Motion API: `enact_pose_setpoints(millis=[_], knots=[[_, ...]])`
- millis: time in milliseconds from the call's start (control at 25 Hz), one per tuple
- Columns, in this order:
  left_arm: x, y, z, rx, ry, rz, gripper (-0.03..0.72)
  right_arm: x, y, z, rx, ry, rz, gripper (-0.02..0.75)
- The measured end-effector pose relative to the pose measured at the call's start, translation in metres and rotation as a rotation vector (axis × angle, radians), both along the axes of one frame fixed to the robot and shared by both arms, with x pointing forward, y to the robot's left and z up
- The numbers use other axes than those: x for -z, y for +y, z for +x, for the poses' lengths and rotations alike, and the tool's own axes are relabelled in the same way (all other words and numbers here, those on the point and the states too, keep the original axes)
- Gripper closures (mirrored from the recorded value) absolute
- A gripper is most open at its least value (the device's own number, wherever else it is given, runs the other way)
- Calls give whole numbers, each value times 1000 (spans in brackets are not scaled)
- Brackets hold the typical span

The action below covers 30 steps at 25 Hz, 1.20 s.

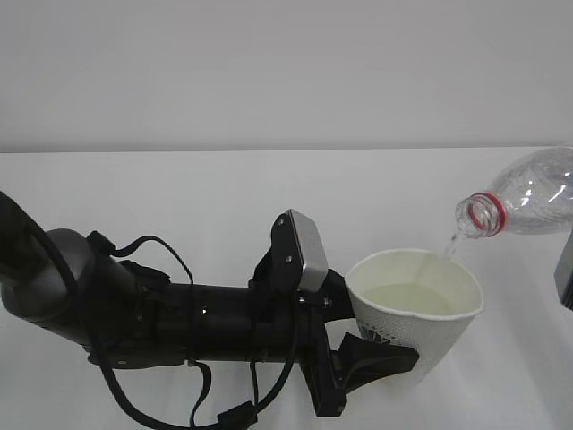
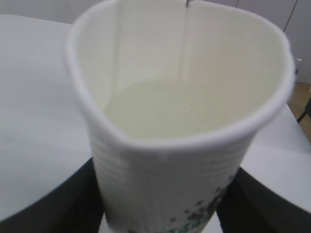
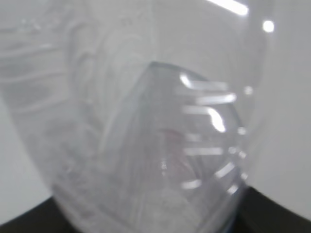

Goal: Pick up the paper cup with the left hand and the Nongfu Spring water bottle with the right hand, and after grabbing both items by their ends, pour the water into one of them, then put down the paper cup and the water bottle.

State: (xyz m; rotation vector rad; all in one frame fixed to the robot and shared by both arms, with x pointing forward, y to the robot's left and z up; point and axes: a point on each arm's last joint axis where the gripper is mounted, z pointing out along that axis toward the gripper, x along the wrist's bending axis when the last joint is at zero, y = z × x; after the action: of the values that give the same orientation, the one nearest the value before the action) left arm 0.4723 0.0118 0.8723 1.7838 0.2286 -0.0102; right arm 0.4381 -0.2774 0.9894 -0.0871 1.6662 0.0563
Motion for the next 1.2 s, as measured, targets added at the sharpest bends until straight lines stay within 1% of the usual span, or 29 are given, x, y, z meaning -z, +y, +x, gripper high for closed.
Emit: enact_pose_setpoints(millis=[880, 1200], knots=[[0, 0, 0, 0, 0, 0, 209, 0, 0, 0, 0, -3, -2, 350], [0, 0, 1, -6, 2, -2, 209, 0, 0, 0, 4, 0, 42, 350]])
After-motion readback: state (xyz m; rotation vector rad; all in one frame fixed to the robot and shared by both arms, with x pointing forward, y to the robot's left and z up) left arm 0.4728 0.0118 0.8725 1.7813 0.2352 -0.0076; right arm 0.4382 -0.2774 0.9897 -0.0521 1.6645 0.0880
